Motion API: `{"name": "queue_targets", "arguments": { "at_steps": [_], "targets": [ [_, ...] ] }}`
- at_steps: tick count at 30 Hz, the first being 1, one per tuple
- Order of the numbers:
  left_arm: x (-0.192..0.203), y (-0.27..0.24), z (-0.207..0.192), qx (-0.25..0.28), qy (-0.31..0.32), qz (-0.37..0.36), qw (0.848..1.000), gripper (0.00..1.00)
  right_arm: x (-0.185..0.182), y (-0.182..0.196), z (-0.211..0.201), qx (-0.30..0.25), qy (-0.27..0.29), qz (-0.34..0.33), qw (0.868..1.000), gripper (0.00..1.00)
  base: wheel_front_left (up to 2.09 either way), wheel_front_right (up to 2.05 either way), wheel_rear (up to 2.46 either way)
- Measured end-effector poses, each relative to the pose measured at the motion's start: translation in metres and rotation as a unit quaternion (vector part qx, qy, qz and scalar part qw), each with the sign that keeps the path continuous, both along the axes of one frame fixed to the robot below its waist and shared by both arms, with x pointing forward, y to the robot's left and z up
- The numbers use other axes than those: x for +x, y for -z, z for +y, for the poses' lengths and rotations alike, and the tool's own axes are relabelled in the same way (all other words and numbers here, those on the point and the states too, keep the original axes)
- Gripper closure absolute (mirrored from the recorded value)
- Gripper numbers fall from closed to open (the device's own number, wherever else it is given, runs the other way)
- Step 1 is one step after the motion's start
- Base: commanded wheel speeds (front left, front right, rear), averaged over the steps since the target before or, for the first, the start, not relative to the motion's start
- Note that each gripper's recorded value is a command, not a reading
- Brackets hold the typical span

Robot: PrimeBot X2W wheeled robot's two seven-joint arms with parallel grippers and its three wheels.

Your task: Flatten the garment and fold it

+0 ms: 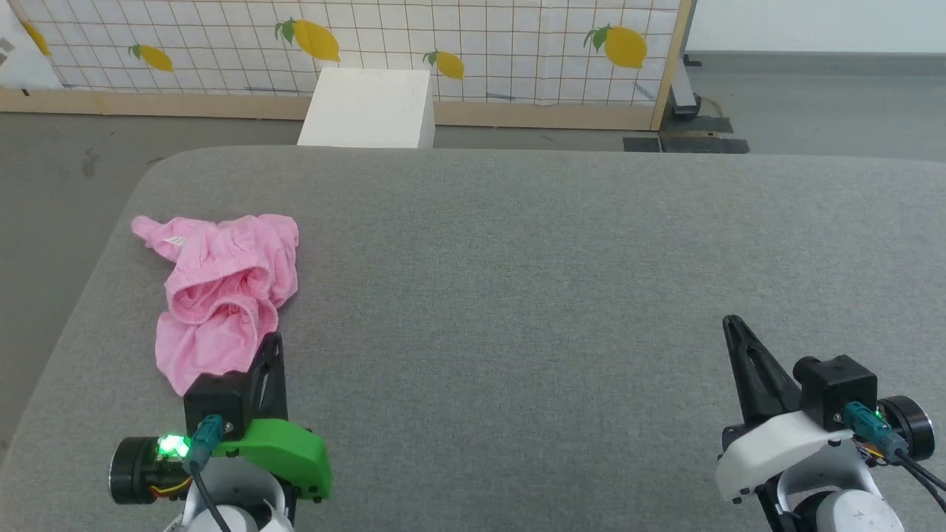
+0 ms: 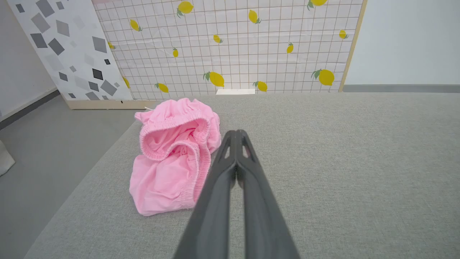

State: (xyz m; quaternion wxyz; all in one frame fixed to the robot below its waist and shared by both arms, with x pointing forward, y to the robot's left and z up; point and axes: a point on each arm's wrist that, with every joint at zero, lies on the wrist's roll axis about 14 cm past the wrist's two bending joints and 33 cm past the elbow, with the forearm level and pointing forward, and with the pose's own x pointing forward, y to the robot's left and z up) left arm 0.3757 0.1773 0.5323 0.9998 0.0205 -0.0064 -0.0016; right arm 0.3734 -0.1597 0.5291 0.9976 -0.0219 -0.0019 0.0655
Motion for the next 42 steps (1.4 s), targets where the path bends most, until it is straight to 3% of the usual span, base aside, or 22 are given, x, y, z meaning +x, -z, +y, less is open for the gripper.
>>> {"name": "queue_targets", "arguments": {
  "at_steps": [15,16,42],
  "targets": [
    [0.0000,0.0000,0.0000,0.000,0.000,0.000,1.000,1.00,0.0000,0.0000,0.0000,0.000,0.000,0.000,1.000,1.00,0.00,0.00,0.00],
    [0.0000,0.0000,-0.0002,0.000,0.000,0.000,1.000,0.00,0.0000,0.0001,0.0000,0.000,0.000,0.000,1.000,0.00,0.00,0.00,0.00],
    [-0.0030,0.0022,-0.0023,-0.020,0.000,-0.007,1.000,0.00,0.0009,0.0060,-0.0029,0.024,0.004,0.000,1.000,0.00,0.00,0.00,0.00]
  ]
}}
